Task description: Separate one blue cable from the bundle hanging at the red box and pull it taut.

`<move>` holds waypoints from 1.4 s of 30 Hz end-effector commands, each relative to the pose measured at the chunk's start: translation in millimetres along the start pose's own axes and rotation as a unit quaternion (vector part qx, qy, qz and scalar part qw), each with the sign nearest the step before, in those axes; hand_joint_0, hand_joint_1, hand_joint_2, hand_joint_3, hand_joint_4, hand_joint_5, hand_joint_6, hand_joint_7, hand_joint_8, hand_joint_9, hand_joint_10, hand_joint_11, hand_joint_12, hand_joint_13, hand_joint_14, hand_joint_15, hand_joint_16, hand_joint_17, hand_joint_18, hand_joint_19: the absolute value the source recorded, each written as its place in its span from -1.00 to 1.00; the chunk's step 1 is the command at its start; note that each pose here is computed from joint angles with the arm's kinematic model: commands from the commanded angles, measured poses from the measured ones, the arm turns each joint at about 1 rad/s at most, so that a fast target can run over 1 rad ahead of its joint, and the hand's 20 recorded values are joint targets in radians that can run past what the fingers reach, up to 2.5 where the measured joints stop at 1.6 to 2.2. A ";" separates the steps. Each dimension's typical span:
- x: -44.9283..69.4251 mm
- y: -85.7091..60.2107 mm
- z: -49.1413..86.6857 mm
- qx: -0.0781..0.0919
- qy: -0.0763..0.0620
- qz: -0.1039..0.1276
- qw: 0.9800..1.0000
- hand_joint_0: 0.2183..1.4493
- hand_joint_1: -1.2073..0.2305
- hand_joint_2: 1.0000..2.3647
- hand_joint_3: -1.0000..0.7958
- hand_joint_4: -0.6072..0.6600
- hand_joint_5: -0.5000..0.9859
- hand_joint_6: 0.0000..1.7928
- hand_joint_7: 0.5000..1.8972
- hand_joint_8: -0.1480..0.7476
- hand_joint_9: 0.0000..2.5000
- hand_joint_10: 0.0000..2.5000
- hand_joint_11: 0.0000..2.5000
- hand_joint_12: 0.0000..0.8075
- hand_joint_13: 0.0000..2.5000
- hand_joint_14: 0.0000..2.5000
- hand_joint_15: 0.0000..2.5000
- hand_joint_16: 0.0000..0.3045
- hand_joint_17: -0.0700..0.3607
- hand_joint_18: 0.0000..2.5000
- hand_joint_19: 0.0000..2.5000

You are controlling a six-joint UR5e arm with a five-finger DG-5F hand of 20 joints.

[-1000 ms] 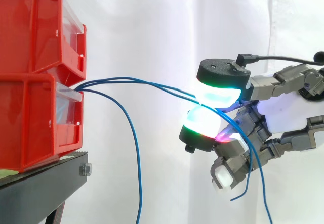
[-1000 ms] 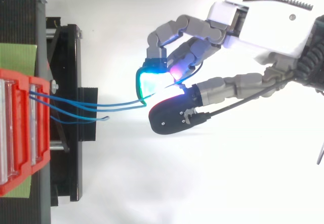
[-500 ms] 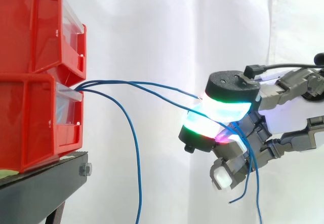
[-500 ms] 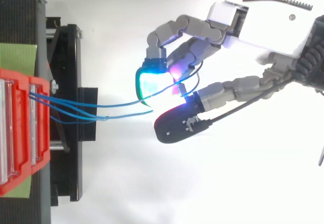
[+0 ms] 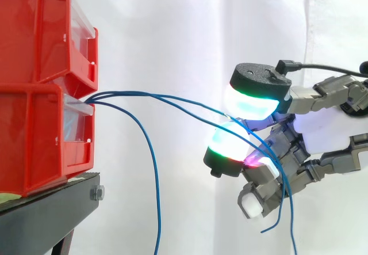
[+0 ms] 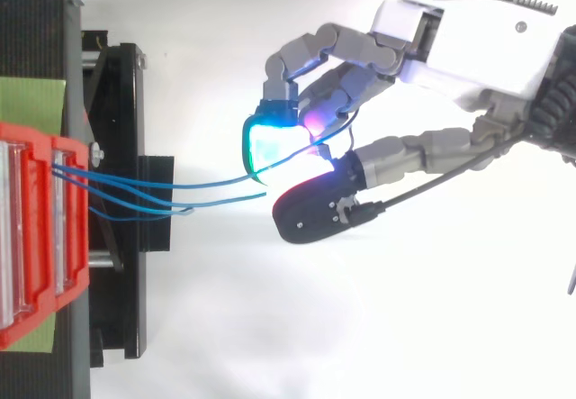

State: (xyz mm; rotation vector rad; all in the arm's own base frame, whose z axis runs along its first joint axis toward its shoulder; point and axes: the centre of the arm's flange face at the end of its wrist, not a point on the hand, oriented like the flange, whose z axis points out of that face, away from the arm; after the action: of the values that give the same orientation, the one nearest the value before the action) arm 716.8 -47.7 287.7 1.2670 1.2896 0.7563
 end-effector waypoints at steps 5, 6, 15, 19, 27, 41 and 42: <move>-5.4 6.0 -5.0 0.005 0.000 -0.003 1.000 -0.38 -0.15 -1.00 -0.44 0.10 -0.57 -0.09 -0.11 -0.04 -0.17 -0.98 -0.03 -0.04 -0.47 -0.98 -0.51 -0.65 -0.12 -0.63 -0.59; -6.8 5.7 -5.6 0.007 -0.001 -0.004 1.000 -0.38 -0.16 -1.00 -0.41 0.10 -0.57 -0.09 -0.11 -0.03 -0.16 -0.98 -0.03 -0.04 -0.47 -0.98 -0.51 -0.65 -0.12 -0.63 -0.59; -12.0 11.9 -9.1 0.006 -0.002 -0.004 1.000 -0.38 -0.19 -0.97 -0.22 0.10 -0.58 -0.04 -0.06 -0.03 -0.14 -0.98 -0.01 -0.03 -0.47 -0.98 -0.51 -0.65 -0.12 -0.63 -0.59; -11.9 14.2 -10.4 0.006 -0.002 -0.004 1.000 -0.39 -0.21 -0.97 -0.12 0.10 -0.58 -0.02 -0.04 -0.02 -0.14 -0.98 -0.01 -0.03 -0.46 -0.98 -0.51 -0.65 -0.12 -0.62 -0.59; -12.8 15.3 -11.9 0.008 -0.001 -0.006 1.000 -0.38 -0.25 -0.96 -0.03 0.09 -0.58 0.00 0.01 -0.03 -0.12 -0.98 0.02 -0.03 -0.46 -0.98 -0.51 -0.65 -0.12 -0.61 -0.59; -22.2 25.7 -25.6 0.026 0.002 -0.015 1.000 -0.34 -0.29 -0.96 -0.02 -0.03 -0.61 0.02 0.00 -0.09 -0.13 -0.98 0.19 -0.06 -0.40 -0.98 -0.44 -0.65 -0.11 -0.60 -0.62; -22.6 28.9 -27.3 0.025 0.002 -0.015 1.000 -0.34 -0.29 -0.96 -0.01 -0.04 -0.61 0.02 0.00 -0.08 -0.16 -0.98 0.13 -0.05 -0.43 -0.98 -0.47 -0.65 -0.12 -0.61 -0.62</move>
State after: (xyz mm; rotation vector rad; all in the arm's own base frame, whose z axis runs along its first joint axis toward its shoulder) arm 697.9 -55.9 318.3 1.2820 1.3240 0.7179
